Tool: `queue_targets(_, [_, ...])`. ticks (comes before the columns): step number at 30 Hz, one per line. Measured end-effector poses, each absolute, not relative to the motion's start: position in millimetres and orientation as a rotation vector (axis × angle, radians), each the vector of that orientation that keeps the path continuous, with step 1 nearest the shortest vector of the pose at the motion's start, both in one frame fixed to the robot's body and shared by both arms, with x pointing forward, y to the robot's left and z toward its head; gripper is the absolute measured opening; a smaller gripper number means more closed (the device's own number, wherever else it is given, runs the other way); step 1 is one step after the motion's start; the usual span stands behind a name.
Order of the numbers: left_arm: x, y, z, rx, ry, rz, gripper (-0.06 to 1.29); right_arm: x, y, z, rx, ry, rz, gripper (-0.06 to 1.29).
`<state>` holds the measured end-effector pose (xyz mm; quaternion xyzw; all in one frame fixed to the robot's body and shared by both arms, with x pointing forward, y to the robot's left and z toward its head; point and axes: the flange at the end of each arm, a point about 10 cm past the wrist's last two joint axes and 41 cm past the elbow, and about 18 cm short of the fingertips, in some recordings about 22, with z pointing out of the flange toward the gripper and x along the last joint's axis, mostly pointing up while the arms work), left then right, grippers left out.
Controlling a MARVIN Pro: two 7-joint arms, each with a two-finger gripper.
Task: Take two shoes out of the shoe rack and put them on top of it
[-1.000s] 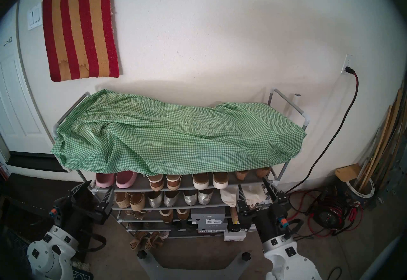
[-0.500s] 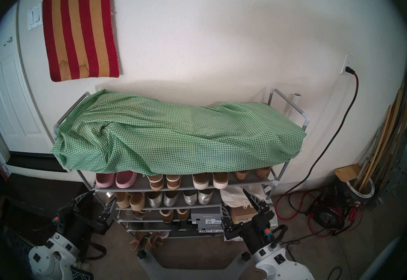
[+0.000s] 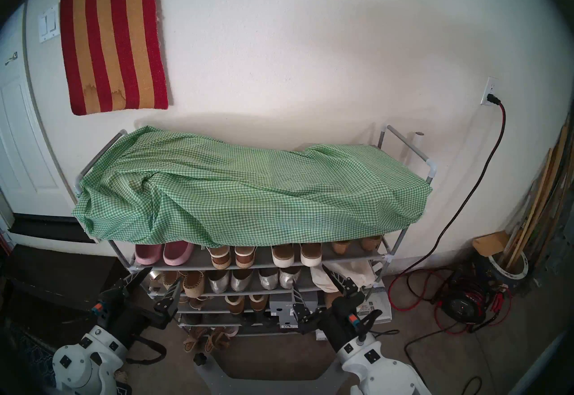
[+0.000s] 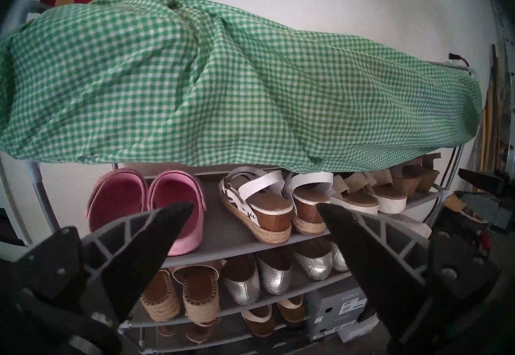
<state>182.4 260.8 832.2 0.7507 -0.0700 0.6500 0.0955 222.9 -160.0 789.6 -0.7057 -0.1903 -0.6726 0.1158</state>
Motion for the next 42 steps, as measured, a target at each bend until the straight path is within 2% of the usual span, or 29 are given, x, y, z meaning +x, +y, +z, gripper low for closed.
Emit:
queue_targets(22, [222.5, 268.8, 799.0, 2.325, -0.245, 1.884, 1.27, 271.6, -117.5, 781.0, -2.092, -0.585, -1.886, 1.22])
queue_targets(42, [257.4, 298.7, 793.0, 2.316, -0.1, 1.934, 1.27, 309.5, -93.9, 783.6, -2.116, -0.526, -1.839, 1.22])
